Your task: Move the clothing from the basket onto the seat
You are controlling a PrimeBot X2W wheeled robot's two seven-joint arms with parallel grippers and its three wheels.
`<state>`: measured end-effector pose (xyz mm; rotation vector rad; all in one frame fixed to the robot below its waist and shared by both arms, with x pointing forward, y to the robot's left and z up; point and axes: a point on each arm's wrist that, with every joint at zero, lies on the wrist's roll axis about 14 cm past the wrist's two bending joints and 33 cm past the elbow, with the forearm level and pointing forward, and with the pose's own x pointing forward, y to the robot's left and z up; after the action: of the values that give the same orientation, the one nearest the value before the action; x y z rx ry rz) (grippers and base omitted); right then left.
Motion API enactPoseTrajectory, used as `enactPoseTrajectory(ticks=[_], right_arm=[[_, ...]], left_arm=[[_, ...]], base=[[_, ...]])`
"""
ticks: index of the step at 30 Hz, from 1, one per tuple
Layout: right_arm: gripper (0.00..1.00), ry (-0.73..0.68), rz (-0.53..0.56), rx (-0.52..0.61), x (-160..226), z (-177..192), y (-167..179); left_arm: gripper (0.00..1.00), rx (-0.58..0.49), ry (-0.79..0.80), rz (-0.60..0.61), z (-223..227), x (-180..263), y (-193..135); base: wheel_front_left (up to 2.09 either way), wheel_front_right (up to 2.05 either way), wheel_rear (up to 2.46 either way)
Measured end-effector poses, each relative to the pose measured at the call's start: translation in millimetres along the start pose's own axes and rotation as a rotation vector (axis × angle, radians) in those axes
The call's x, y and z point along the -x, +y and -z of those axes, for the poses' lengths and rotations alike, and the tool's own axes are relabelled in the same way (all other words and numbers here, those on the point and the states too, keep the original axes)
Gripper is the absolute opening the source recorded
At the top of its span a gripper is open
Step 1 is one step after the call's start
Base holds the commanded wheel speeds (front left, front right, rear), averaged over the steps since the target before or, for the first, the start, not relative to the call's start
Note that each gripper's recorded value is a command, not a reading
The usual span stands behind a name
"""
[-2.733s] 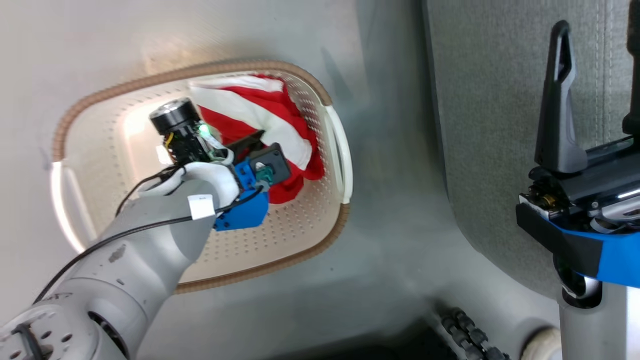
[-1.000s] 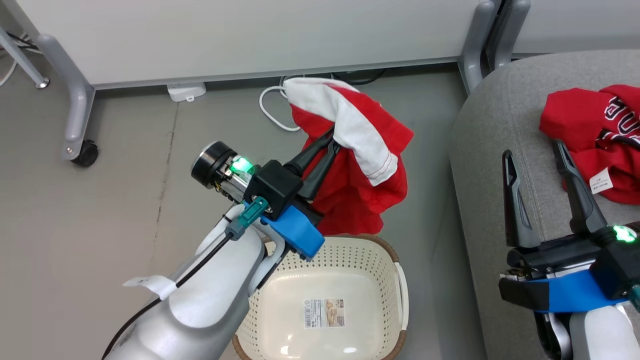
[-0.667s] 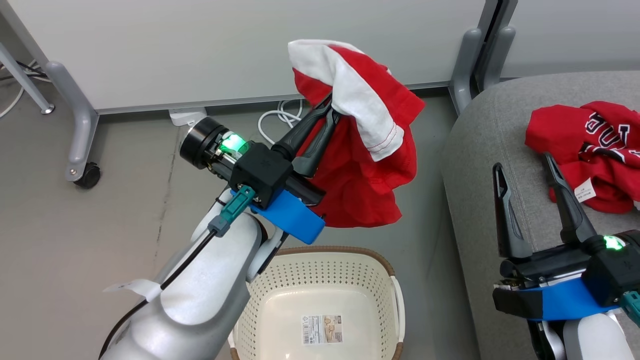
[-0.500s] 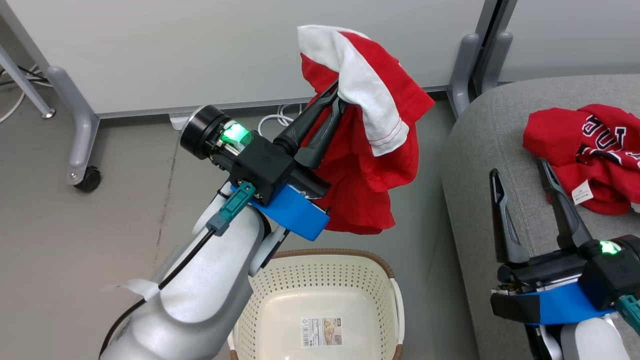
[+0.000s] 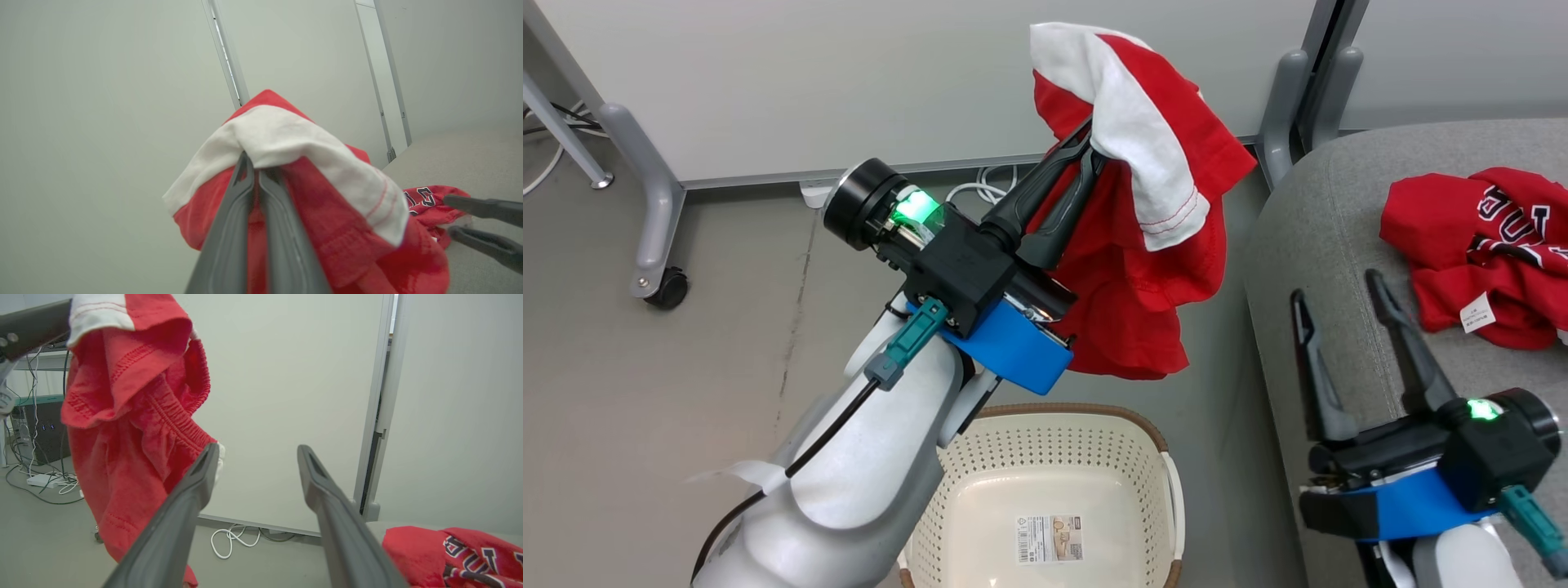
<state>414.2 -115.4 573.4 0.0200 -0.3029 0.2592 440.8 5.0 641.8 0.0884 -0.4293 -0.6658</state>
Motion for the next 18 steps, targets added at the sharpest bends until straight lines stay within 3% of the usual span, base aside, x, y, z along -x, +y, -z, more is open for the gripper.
enactPoseTrajectory(ticks=[18], right_arm=[[1.0,0.107,-0.257,-0.067,-13,40,81]], left_arm=[[0.0,-0.008,-0.032,0.034,-12,-2,-12]], base=[[0.0,0.0,0.0]])
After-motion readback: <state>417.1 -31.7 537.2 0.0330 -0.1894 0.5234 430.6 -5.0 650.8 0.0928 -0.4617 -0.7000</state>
